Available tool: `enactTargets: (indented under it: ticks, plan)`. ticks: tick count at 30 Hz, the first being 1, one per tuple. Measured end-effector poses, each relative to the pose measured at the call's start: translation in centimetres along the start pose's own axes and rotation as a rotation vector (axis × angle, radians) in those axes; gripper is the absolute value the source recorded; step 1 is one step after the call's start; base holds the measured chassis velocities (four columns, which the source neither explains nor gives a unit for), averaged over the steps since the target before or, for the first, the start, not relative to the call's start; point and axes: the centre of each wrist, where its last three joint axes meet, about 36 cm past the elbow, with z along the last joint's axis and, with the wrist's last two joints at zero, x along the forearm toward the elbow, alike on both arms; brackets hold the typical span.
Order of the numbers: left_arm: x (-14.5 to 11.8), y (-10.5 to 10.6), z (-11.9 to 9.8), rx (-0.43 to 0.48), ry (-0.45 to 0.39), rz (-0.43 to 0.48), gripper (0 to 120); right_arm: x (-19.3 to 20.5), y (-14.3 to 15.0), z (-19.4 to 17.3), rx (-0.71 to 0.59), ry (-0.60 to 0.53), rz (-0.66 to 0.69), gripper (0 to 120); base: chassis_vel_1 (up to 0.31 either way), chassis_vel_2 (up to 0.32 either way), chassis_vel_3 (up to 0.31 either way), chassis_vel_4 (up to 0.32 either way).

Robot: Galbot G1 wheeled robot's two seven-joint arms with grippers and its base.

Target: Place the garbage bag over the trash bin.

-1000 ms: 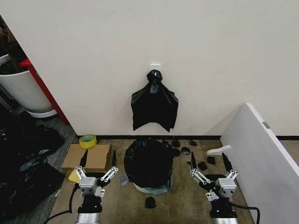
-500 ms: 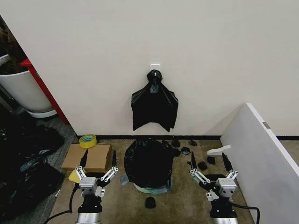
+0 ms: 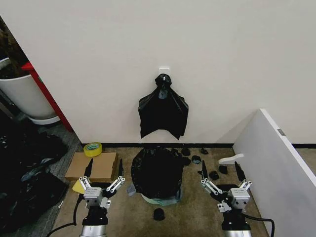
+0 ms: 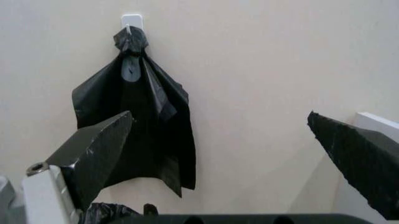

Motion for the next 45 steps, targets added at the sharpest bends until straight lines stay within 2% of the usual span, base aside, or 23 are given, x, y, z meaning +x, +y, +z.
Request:
enactTargets:
  ticks: [45]
  plan:
    - [0.0,0.0,0.0,0.0,0.0,0.0,100,0.0,0.0,0.0,0.0,0.0,0.0,100,0.0,0.0,0.0,0.0]
